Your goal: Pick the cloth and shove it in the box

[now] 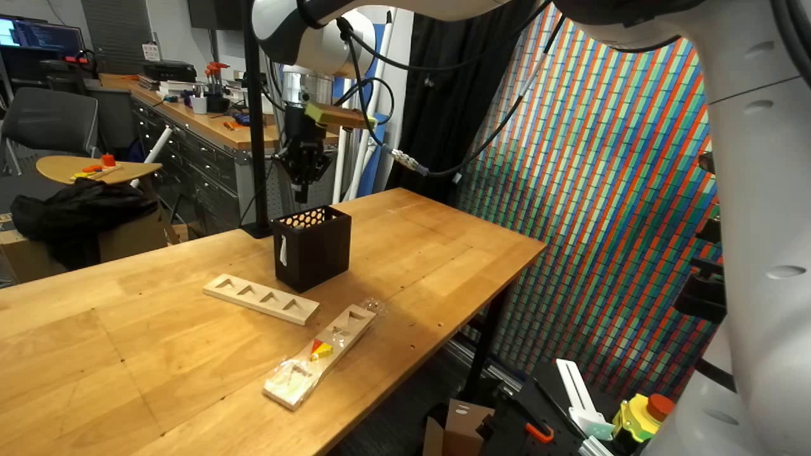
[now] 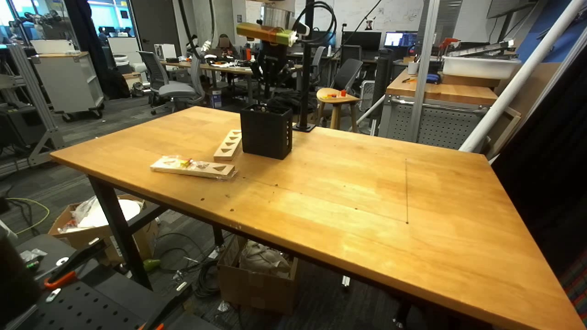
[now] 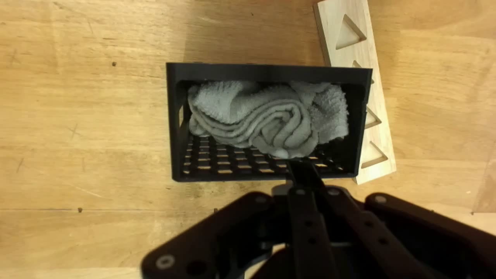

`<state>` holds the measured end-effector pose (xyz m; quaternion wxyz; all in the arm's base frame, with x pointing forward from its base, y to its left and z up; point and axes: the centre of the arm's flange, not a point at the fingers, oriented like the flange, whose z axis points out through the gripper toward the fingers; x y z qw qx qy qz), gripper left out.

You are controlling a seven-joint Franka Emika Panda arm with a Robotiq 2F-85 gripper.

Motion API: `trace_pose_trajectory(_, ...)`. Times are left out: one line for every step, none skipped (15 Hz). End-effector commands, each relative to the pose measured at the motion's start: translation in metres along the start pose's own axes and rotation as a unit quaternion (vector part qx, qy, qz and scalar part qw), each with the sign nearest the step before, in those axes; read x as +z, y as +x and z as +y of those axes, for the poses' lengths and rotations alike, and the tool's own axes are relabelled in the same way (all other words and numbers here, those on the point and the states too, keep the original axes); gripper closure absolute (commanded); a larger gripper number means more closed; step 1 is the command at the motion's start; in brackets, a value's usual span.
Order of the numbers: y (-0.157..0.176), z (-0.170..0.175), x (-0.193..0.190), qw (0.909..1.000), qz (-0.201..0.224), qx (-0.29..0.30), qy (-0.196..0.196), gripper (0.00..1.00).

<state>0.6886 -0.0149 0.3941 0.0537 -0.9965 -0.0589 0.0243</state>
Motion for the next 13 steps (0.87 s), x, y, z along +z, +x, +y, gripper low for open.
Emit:
trace_pose_trajectory(-0.004,0.000,-0.033,0.9999,0.017,-0.002,-0.003,0.73)
trace_pose_trajectory(-0.001,0.000,-0.013,1.0000,0.010,0.000,-0.002,0.96)
trace_pose_trajectory(-0.002,0.000,-0.018,0.9999,0.013,0.000,-0.003,0.88)
trace_pose_trajectory(-0.002,0.000,-0.021,0.9999,0.015,0.000,-0.003,0.81)
trace_pose_trajectory(-0.002,0.000,-0.022,0.9999,0.015,0.000,-0.003,0.74)
trace_pose_trajectory(-0.003,0.000,-0.022,0.9999,0.015,0.000,-0.003,0.73)
trace_pose_trajectory(-0.003,0.000,-0.022,0.9999,0.015,0.000,-0.003,0.73)
trace_pose_trajectory(-0.003,0.000,-0.022,0.9999,0.015,0.000,-0.003,0.73)
trace_pose_trajectory(-0.003,0.000,-0.022,0.9999,0.015,0.000,-0.003,0.73)
trace_pose_trajectory(-0.003,0.000,-0.022,0.9999,0.015,0.000,-0.003,0.73)
trace_pose_trajectory(-0.003,0.000,-0.022,0.9999,0.015,0.000,-0.003,0.73)
trace_pose_trajectory(-0.003,0.000,-0.022,0.9999,0.015,0.000,-0.003,0.73)
trace_pose_trajectory(-0.003,0.000,-0.022,0.9999,0.015,0.000,-0.003,0.73)
